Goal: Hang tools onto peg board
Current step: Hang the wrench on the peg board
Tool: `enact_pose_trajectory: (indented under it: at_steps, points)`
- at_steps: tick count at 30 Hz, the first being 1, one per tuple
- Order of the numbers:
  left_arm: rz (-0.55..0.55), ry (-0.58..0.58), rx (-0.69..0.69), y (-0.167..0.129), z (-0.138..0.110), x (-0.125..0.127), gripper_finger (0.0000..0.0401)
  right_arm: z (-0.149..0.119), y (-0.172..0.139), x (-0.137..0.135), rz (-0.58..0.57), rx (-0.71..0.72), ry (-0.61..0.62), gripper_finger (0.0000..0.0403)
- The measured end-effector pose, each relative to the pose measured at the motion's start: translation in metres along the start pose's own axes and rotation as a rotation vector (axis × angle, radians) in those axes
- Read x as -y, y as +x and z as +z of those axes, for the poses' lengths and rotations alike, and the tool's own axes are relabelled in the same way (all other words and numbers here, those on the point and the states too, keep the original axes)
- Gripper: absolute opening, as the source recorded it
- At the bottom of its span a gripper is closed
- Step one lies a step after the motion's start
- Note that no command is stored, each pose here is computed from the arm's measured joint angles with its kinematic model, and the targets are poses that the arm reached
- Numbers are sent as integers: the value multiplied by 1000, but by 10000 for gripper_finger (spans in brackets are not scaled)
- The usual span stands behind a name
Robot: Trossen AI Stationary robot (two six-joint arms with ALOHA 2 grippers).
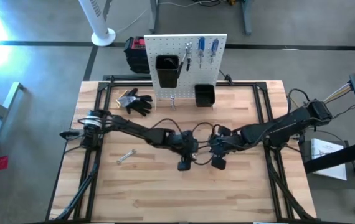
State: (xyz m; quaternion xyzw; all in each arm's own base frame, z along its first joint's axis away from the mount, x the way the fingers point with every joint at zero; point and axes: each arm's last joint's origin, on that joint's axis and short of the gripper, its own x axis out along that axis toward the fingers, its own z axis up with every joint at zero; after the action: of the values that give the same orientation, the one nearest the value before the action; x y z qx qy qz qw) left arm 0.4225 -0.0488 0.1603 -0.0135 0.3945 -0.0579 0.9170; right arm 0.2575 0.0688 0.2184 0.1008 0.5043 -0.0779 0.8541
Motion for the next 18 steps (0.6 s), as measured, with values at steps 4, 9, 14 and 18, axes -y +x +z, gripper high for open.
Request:
enact_pose_trajectory:
  at_steps: [4,9,14,18]
  points:
    - [-38,-3,-15,9,2,-1,165,7,-2,-3,-34,-23,-46,0]
    - [-51,-5,-2,10,5,-2,106,10,-3,-4,-32,-18,-64,0]
    - [-46,-12,18,8,8,-5,65,10,-3,-4,-31,-17,-66,0]
    - [-42,-18,43,8,11,-9,25,10,-3,-4,-32,-15,-66,0]
